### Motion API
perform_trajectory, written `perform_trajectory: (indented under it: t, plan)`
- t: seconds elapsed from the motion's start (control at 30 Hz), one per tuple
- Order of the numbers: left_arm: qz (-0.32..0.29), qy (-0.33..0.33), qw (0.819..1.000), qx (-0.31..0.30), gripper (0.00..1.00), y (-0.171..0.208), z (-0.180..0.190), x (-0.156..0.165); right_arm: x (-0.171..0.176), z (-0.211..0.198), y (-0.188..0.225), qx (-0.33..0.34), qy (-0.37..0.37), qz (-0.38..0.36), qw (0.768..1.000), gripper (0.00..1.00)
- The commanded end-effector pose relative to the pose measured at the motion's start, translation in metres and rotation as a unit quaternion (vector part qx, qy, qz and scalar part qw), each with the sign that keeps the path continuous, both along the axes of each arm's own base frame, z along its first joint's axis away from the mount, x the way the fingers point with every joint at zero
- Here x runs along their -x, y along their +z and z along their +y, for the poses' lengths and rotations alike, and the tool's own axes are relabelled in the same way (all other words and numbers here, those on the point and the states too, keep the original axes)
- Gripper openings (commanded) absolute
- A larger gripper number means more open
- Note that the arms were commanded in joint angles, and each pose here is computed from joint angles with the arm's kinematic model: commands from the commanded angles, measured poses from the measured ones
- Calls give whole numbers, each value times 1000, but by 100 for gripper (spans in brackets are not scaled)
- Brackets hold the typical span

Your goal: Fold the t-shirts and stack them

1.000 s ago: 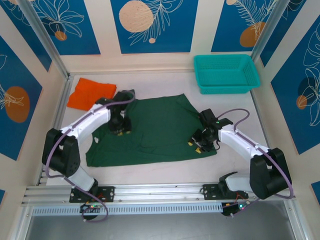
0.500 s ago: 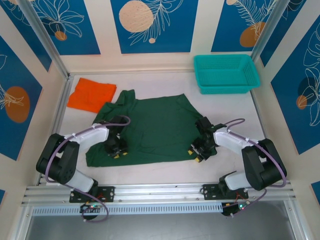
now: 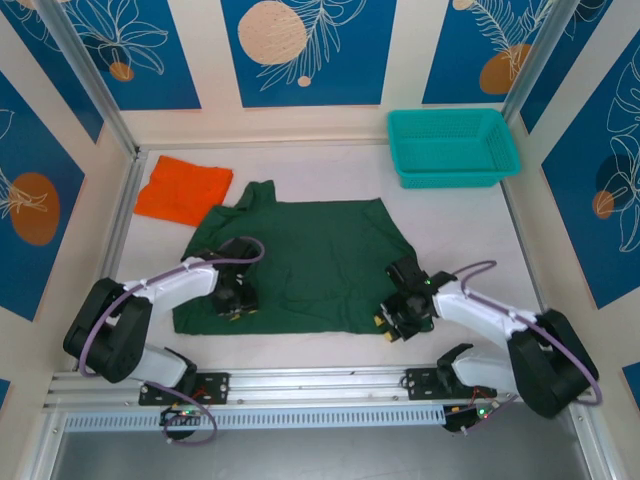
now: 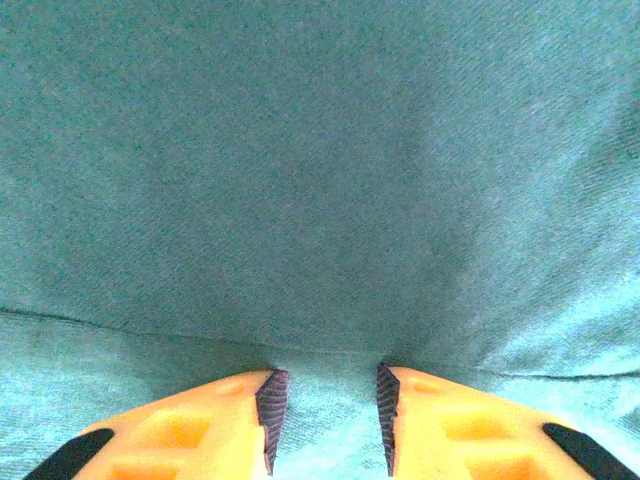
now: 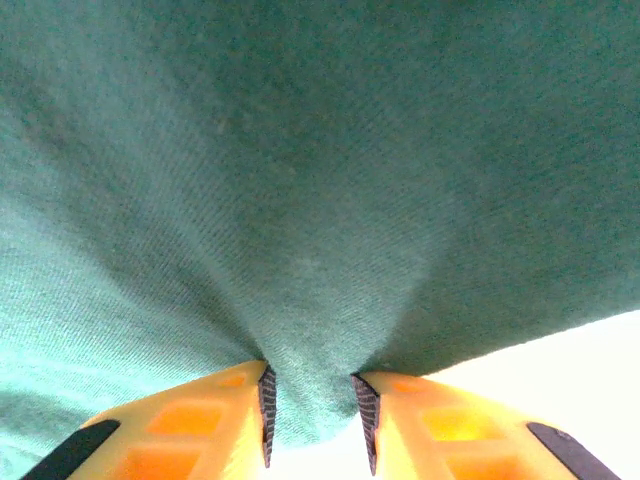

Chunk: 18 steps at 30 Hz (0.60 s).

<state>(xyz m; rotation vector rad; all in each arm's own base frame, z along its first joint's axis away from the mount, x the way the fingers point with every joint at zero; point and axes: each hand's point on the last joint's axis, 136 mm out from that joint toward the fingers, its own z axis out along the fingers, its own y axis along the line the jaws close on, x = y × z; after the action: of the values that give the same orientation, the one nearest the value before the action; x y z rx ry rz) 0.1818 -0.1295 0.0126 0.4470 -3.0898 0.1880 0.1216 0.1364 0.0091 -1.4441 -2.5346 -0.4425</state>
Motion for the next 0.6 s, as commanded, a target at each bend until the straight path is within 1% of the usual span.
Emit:
perform_trajectory:
  t: [0.0,0.13,0.4,0.5,0.57]
  plan:
    - [90,-18,995,-42,35,-18,17,50,72,-57,-27,110,-77,114,984,33]
    - [98,-30,993,-50,36,-18,19,61,74,-60,-29,96,-100,94,986,32]
    - [123,-32,990,-60,37,-20,21,88,84,-60,-25,92,-102,112,984,34]
    - [112,-28,991,-61,39,-10,21,87,78,-60,-13,98,-101,99,985,36]
    - [95,-29,993,-69,43,2,22,78,71,-61,1,106,-101,86,985,37]
